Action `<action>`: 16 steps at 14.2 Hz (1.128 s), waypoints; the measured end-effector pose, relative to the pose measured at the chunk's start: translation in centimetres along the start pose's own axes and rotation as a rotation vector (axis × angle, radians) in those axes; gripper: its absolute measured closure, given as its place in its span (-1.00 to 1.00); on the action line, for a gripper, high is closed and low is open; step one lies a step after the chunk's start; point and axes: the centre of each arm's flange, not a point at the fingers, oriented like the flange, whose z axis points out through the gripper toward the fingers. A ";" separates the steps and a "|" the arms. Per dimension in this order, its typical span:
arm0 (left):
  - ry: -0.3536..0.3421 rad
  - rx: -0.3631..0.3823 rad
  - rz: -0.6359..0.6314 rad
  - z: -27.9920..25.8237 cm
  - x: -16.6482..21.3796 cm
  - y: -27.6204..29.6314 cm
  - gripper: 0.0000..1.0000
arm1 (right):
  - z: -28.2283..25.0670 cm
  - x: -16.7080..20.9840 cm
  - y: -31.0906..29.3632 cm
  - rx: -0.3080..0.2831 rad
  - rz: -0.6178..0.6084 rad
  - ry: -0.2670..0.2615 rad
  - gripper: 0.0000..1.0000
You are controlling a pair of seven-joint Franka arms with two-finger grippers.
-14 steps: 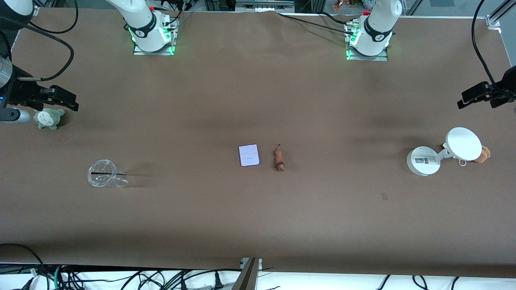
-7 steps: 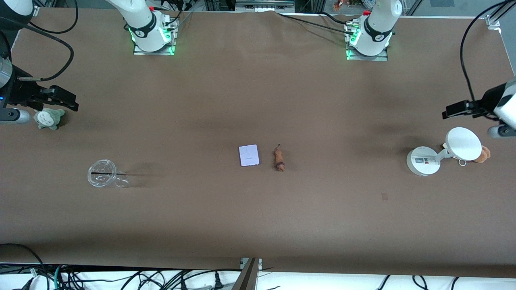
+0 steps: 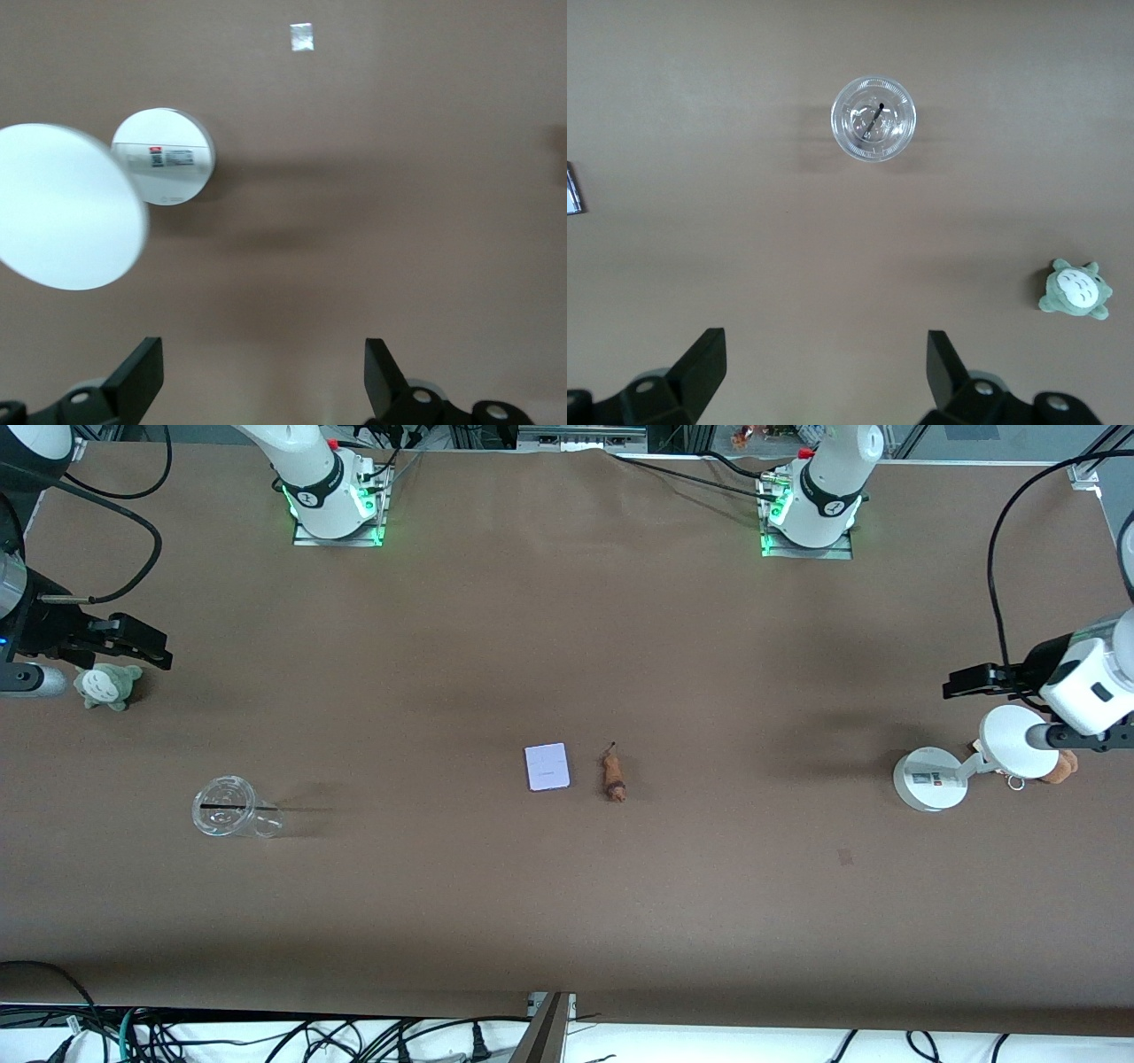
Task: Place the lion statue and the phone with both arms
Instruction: 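Move the left gripper toward the brown lion statue beside the phone, then grasp the lion statue with the left gripper while the right gripper reaches out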
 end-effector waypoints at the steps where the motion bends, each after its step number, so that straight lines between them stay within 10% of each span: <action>1: -0.011 0.004 -0.005 0.6 0.3 1.6 -1.00 | 0.0 0.0 0.0 0.000 0.000 0.000 -1.00; 7: -0.085 -0.004 -0.114 8.1 6.8 13.9 -1.00 | 0.0 0.0 0.1 0.000 0.002 0.000 -1.00; 16: 0.023 -0.079 -0.312 20.1 11.8 32.0 -1.00 | 0.2 0.3 0.2 0.002 0.005 0.006 -1.00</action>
